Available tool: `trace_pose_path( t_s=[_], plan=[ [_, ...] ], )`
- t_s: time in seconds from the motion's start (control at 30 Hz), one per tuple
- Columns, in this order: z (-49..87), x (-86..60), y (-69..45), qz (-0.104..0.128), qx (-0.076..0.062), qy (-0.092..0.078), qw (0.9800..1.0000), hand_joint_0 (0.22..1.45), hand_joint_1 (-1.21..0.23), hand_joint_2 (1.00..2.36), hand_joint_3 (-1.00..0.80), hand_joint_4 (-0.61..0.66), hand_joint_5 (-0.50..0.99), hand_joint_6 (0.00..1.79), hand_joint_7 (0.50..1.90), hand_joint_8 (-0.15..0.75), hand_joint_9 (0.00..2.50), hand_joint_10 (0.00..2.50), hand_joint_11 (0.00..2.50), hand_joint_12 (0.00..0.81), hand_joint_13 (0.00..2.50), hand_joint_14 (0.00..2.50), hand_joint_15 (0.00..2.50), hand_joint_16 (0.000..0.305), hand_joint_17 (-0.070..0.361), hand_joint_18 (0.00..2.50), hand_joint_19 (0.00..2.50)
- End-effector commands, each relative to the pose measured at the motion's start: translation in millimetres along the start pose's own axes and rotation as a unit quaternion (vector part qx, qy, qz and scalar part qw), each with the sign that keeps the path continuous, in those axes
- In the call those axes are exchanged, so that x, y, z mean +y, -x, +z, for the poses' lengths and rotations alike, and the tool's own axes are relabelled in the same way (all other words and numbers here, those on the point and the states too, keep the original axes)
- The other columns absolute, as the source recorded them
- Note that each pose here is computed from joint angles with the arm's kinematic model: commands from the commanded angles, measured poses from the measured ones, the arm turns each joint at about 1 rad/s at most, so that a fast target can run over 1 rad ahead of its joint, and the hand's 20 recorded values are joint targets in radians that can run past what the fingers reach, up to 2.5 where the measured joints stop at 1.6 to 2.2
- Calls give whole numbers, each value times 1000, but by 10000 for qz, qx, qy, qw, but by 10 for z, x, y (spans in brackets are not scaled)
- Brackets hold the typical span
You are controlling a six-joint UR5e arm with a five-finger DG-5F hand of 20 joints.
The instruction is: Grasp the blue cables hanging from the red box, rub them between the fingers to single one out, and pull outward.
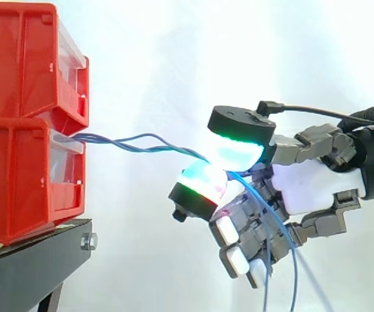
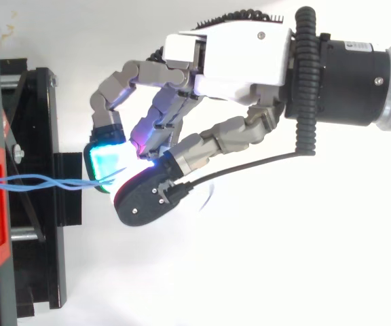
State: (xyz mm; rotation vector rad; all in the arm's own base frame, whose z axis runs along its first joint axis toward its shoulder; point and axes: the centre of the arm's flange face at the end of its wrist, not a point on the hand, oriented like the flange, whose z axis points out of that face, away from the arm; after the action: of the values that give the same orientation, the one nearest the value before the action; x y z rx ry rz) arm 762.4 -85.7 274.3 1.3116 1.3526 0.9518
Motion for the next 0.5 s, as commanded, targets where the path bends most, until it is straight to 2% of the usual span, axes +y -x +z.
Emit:
trace_pose_path(
  t_s=[0.0,0.03,0.1,0.23,0.47],
  plan=[
    [-15,24,8,-2,1,-2,10000,768,-848,1000,-500,-248,-171,956,1229,177,987,23,703,275,950,30,726,40,89,831,691],
    [-15,24,8,-2,1,-2,10000,751,-845,1000,-500,-248,-169,954,1272,182,1000,21,701,273,954,29,738,40,89,834,688],
    [-18,43,10,1,-1,13,10000,727,-831,1000,-500,-227,-167,954,1268,183,1010,23,699,277,962,30,735,40,89,841,697],
    [-20,35,7,-1,15,7,10000,647,-801,1000,-500,-86,-155,951,1042,184,1036,21,706,278,973,31,741,40,89,847,708],
    [-20,34,18,1,8,6,10000,550,-781,1000,-500,-11,-144,934,958,194,1054,23,695,289,988,31,746,42,94,868,713]
  ],
)
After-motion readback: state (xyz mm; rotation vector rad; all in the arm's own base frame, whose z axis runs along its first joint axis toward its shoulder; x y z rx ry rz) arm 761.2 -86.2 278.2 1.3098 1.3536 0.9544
